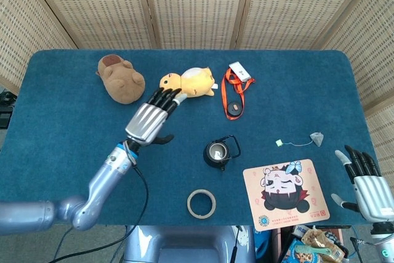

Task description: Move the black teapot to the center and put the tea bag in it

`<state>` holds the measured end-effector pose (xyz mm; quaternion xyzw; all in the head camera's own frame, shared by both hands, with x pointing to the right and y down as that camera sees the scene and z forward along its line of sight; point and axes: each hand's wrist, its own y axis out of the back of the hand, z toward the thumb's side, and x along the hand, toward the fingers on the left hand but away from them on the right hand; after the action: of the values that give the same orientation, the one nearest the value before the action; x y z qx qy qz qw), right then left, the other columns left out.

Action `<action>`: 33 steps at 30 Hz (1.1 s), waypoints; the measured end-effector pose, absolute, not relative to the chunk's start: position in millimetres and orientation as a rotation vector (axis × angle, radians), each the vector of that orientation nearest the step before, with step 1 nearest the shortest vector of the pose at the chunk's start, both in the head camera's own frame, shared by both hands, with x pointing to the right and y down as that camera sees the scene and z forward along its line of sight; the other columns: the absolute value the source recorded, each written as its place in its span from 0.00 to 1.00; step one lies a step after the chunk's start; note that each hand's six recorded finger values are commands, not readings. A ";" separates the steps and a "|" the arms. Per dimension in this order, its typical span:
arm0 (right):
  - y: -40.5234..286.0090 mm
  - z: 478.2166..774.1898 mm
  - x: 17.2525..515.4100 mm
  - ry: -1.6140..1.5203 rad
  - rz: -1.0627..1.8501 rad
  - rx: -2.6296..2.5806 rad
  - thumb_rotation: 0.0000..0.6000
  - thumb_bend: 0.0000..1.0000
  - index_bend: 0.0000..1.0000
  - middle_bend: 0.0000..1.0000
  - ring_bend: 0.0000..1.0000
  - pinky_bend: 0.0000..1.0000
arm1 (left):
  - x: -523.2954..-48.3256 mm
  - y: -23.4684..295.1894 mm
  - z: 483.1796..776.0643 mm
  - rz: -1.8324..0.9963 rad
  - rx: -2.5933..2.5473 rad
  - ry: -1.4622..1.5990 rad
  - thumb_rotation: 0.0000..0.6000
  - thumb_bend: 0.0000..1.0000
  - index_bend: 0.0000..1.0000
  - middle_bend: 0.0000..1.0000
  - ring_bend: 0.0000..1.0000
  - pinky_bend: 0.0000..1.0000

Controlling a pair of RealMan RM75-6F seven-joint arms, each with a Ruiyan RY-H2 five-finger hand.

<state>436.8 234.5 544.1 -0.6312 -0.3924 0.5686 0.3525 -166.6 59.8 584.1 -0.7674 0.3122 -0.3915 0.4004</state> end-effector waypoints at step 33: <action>184.2 569.5 411.4 -0.952 1.399 -1.708 1.00 0.16 0.24 0.15 0.00 0.06 | -391.7 205.5 548.7 -1.367 -1.742 1.069 1.00 0.26 0.00 0.00 0.00 0.00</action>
<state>411.4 184.2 569.5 -0.6627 -0.3693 0.5426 0.3605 -391.7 205.5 548.7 -0.6676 0.4095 -0.5238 0.3349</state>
